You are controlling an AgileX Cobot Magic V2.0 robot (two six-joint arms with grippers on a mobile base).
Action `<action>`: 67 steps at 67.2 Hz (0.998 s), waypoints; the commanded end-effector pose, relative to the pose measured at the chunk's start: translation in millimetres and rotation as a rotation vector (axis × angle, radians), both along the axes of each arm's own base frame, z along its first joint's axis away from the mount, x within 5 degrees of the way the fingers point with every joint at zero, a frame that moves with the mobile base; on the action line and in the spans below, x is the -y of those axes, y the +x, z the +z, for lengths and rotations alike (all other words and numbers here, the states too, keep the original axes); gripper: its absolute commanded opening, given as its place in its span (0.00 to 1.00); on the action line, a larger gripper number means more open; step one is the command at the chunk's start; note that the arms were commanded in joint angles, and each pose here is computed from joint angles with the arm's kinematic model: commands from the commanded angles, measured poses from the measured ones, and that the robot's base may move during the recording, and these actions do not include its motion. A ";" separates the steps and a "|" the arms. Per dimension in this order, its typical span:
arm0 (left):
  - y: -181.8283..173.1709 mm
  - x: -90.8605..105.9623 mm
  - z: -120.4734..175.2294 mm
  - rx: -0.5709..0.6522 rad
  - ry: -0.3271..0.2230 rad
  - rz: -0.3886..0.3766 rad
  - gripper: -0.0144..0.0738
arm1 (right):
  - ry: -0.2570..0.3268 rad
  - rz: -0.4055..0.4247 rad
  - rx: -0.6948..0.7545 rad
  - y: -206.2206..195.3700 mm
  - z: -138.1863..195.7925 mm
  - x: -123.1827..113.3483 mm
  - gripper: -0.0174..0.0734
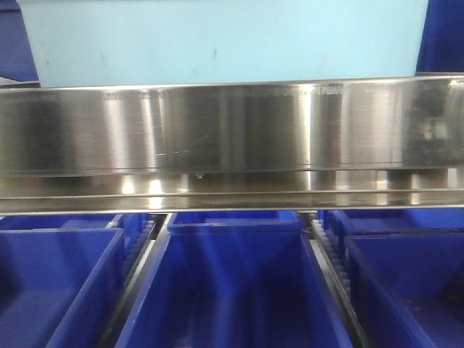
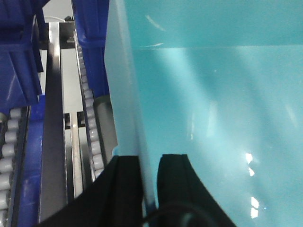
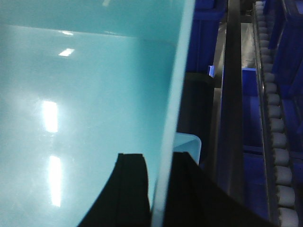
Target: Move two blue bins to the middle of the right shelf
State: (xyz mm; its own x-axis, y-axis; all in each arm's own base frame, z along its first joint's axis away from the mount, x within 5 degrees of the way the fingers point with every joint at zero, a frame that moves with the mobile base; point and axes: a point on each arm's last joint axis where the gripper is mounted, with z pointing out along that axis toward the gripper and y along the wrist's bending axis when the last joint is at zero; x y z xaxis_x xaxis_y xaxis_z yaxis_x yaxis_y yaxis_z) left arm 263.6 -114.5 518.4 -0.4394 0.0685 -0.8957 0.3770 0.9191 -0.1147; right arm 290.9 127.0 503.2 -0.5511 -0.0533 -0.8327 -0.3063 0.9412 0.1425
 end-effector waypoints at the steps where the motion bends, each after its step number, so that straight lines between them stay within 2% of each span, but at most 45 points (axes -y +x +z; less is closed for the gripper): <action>1: -6.1 -0.5 11.6 0.061 -0.045 -0.020 0.04 | -0.011 0.003 0.038 -1.5 5.2 2.1 0.03; 15: 2.6 5.3 -10.5 -0.072 -0.006 -0.036 0.04 | -0.094 -0.032 -0.009 0.2 -5.1 7.4 0.03; 38: 20.4 13.0 -62.3 -0.215 0.043 -0.033 0.04 | -0.138 -0.022 -0.099 14.3 -48.6 1.0 0.03; 55: 21.3 13.5 -72.8 -0.253 0.058 -0.033 0.04 | -0.155 -0.020 -0.139 16.0 -61.5 0.3 0.03; 62: 21.3 13.5 -72.8 -0.252 0.060 -0.035 0.14 | -0.155 -0.020 -0.139 16.0 -61.5 0.3 0.06; 66: 21.0 13.4 -73.1 -0.256 0.062 -0.035 0.25 | -0.155 -0.021 -0.139 15.3 -61.0 0.6 0.15; 67: 21.0 13.4 -73.1 -0.256 0.062 -0.035 0.28 | -0.155 -0.021 -0.139 15.3 -61.0 0.6 0.20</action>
State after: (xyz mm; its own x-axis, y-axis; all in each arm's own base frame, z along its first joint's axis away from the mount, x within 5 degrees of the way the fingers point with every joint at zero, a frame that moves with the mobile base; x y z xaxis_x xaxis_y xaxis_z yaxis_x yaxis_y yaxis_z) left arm 288.7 -128.5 442.0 -0.6513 0.1365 -0.7465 0.3613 0.9208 -0.1468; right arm 307.5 129.9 439.7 -0.6788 -0.1358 -0.7216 -0.2701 0.9600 0.0734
